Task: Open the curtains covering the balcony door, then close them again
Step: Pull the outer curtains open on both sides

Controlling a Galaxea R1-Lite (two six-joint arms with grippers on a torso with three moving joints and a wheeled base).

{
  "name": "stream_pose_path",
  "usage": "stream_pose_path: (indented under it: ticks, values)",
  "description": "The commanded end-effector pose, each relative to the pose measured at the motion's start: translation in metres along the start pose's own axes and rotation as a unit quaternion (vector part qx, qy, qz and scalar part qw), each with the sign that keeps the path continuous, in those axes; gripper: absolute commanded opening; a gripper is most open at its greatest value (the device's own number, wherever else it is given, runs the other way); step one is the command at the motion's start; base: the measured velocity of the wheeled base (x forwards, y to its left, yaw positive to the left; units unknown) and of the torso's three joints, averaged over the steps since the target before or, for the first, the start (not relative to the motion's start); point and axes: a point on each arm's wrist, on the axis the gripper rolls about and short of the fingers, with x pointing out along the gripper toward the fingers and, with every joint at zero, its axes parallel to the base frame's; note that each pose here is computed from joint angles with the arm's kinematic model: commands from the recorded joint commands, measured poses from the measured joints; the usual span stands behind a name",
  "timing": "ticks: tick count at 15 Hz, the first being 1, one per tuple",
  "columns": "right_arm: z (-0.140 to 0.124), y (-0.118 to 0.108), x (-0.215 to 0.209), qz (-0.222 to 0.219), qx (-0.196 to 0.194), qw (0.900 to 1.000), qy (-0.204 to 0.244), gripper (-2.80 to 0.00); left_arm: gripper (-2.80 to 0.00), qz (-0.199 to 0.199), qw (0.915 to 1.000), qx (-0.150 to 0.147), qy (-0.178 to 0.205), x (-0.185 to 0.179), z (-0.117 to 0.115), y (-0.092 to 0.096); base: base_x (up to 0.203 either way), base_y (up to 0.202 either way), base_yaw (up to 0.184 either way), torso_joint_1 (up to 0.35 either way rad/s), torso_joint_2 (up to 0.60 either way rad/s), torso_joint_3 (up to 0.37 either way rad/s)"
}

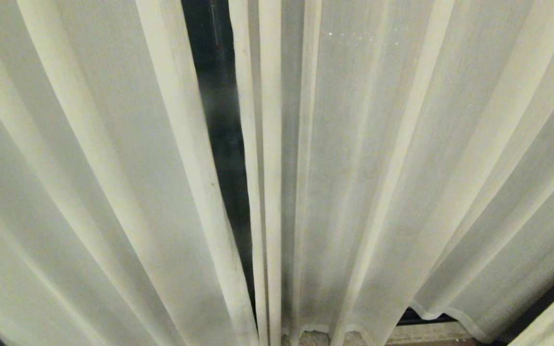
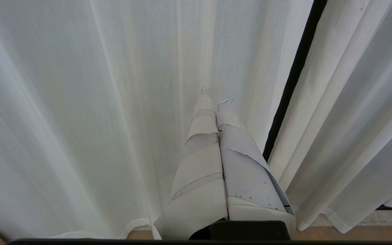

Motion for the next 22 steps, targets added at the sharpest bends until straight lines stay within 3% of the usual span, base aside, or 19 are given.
stream_pose_path:
  ticks: [1,22]
  values:
    - [-0.0001,0.0,0.0,0.0,-0.008,1.0,0.0,-2.8,-2.8,0.0,1.0,0.0,0.0,0.0,0.0,0.0,0.0,0.0,0.0,0.0,0.0,0.0]
    - [-0.0001,0.0001,0.0,0.002,-0.004,1.0,0.0,-2.8,-2.8,0.0,1.0,0.0,0.0,0.0,0.0,0.0,0.0,0.0,0.0,0.0,0.0,0.0]
